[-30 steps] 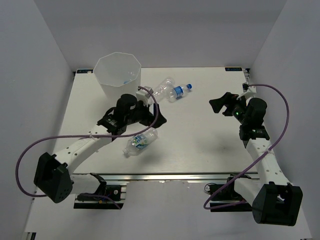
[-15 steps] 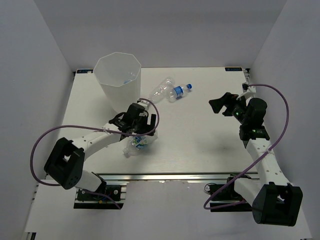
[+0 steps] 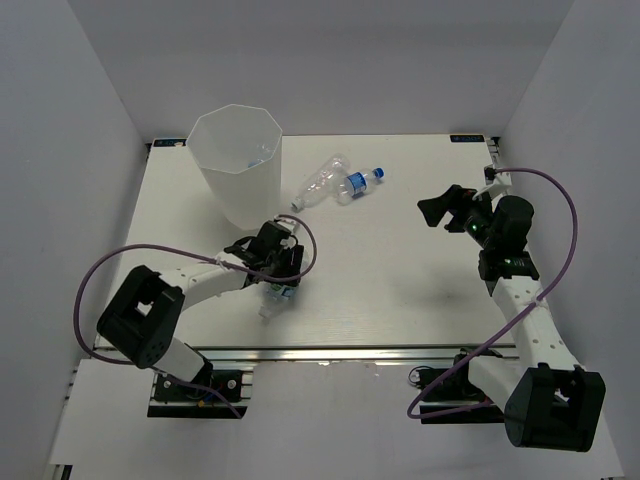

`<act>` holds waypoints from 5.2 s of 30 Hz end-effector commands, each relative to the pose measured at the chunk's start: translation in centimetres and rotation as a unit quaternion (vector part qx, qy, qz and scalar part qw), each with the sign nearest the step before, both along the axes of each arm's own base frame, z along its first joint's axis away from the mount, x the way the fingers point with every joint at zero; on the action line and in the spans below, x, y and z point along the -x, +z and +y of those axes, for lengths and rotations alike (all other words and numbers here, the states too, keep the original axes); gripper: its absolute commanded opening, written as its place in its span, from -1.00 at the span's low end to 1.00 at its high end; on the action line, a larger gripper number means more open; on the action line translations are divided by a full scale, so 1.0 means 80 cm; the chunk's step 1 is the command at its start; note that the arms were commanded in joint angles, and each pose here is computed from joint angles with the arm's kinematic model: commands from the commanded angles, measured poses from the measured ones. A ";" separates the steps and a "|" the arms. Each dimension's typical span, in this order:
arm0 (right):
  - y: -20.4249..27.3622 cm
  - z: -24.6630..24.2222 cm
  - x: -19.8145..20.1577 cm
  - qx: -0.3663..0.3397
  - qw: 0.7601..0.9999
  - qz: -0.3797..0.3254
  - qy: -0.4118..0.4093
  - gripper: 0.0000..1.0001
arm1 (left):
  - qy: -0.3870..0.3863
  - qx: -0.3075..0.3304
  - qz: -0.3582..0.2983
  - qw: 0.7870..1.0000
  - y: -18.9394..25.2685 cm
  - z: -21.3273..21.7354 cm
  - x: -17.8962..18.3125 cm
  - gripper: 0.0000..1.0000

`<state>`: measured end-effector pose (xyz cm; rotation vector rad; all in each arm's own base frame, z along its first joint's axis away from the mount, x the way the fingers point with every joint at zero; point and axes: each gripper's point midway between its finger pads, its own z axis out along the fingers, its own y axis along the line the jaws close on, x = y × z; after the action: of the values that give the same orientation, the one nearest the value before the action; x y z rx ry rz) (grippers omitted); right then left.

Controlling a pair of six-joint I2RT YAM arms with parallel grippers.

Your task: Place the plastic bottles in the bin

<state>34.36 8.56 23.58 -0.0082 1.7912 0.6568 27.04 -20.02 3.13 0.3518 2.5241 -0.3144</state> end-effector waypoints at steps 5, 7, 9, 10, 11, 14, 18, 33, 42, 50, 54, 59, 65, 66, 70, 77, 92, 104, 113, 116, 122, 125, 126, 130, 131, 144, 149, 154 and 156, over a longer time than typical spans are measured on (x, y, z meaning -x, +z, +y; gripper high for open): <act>0.021 -0.001 -0.006 0.009 1.000 -0.030 0.001 0.79 | -0.014 0.073 -0.055 0.996 0.085 -0.050 -0.037 -0.20; 0.020 -0.001 -0.006 0.013 0.999 -0.033 0.003 0.79 | -0.031 0.111 -0.114 0.987 0.157 -0.074 -0.055 -0.21; 0.022 0.001 -0.005 0.018 0.999 -0.040 0.011 0.79 | -0.046 0.134 -0.162 0.977 0.210 -0.088 -0.068 -0.21; 0.023 0.001 -0.005 0.020 0.999 -0.042 0.013 0.79 | -0.051 0.157 -0.200 0.966 0.261 -0.099 -0.079 -0.21; 0.022 0.002 -0.005 0.027 0.998 -0.046 0.017 0.79 | -0.054 0.164 -0.225 0.959 0.289 -0.101 -0.086 -0.21; 0.027 0.008 -0.003 0.040 0.996 -0.063 0.039 0.79 | 0.024 0.153 -0.311 0.938 0.378 -0.079 -0.128 -0.21; 0.031 0.012 -0.013 0.056 0.995 -0.063 0.047 0.79 | 0.169 0.099 -0.393 0.898 0.456 -0.021 -0.177 -0.05; -0.057 0.065 -0.135 -0.003 0.981 0.134 -0.138 0.79 | 0.334 0.097 -0.442 0.827 0.481 0.149 -0.307 0.96; -0.121 0.130 -0.227 -0.122 0.952 0.229 -0.162 0.79 | 0.328 0.091 -0.461 0.820 0.521 0.165 -0.304 0.96; -0.144 0.165 -0.258 -0.188 0.932 0.250 -0.184 0.79 | 0.263 0.148 -0.480 0.824 0.501 0.156 -0.212 0.96; -0.170 0.167 -0.266 -0.189 0.919 0.275 -0.208 0.79 | 0.266 0.147 -0.456 0.837 0.453 0.160 -0.187 0.96; -0.196 0.177 -0.283 -0.181 0.908 0.295 -0.236 0.79 | 0.279 0.160 -0.444 0.837 0.431 0.168 -0.157 0.96; -0.224 0.179 -0.286 -0.155 0.892 0.319 -0.280 0.79 | 0.326 0.127 -0.426 0.834 0.406 0.193 -0.144 0.96; -0.227 0.180 -0.286 -0.153 0.892 0.320 -0.281 0.79 | 0.329 0.125 -0.425 0.834 0.404 0.195 -0.143 0.96; -0.233 0.190 -0.285 -0.150 0.894 0.323 -0.271 0.62 | 0.334 0.120 -0.419 0.836 0.399 0.197 -0.142 0.96; -0.222 0.174 -0.273 -0.119 0.910 0.296 -0.265 -0.31 | 0.339 0.114 -0.410 0.839 0.398 0.201 -0.133 0.96; -0.099 0.186 -0.092 0.076 0.982 0.063 0.162 -0.42 | 0.101 0.336 -0.304 0.886 0.411 0.044 -0.103 0.96; -0.036 0.236 0.063 0.061 0.912 -0.023 0.405 -0.49 | -0.003 0.332 -0.149 0.931 0.305 -0.125 -0.105 0.96; -0.008 0.242 0.080 0.063 0.913 -0.061 0.398 -0.50 | -0.017 0.371 -0.111 0.922 0.293 -0.155 -0.105 0.83; 0.002 0.242 0.068 0.057 0.924 -0.074 0.371 -0.49 | -0.016 0.369 -0.105 0.923 0.286 -0.157 -0.102 0.47; 0.014 0.240 0.049 0.046 0.942 -0.080 0.323 -0.48 | -0.018 0.369 -0.106 0.923 0.287 -0.159 -0.100 -0.23; 0.020 0.247 0.046 0.041 0.941 -0.080 0.326 -0.40 | -0.010 0.365 -0.112 0.924 0.287 -0.158 -0.105 -0.69; 0.022 0.249 0.046 0.040 0.940 -0.084 0.327 -0.37 | -0.011 0.365 -0.115 0.924 0.290 -0.158 -0.107 -0.79; 0.031 0.251 0.037 0.021 0.950 -0.077 0.302 -0.37 | 0.004 0.354 -0.121 0.927 0.288 -0.155 -0.113 -1.00; 0.034 0.252 0.032 0.018 0.952 -0.076 0.295 -0.37 | 0.012 0.348 -0.123 0.929 0.285 -0.152 -0.116 -0.66; 0.043 0.275 0.020 -0.019 0.952 -0.041 0.304 -0.34 | 0.018 0.329 -0.139 0.934 0.282 -0.154 -0.124 -0.46; 0.035 0.273 0.022 -0.007 0.952 -0.034 0.304 0.35 | 0.041 0.300 -0.151 0.941 0.280 -0.143 -0.137 -1.00; 0.031 0.266 0.024 0.023 0.953 -0.023 0.303 0.79 | 0.089 0.266 -0.206 0.937 0.323 -0.112 -0.184 -1.00; 0.033 0.263 0.029 0.027 0.951 -0.023 0.306 0.79 | 0.097 0.268 -0.223 0.932 0.341 -0.096 -0.202 -1.00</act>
<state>32.09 29.84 23.86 -0.6037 1.8152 1.0649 40.78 -30.87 26.47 0.0064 2.0020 -0.8246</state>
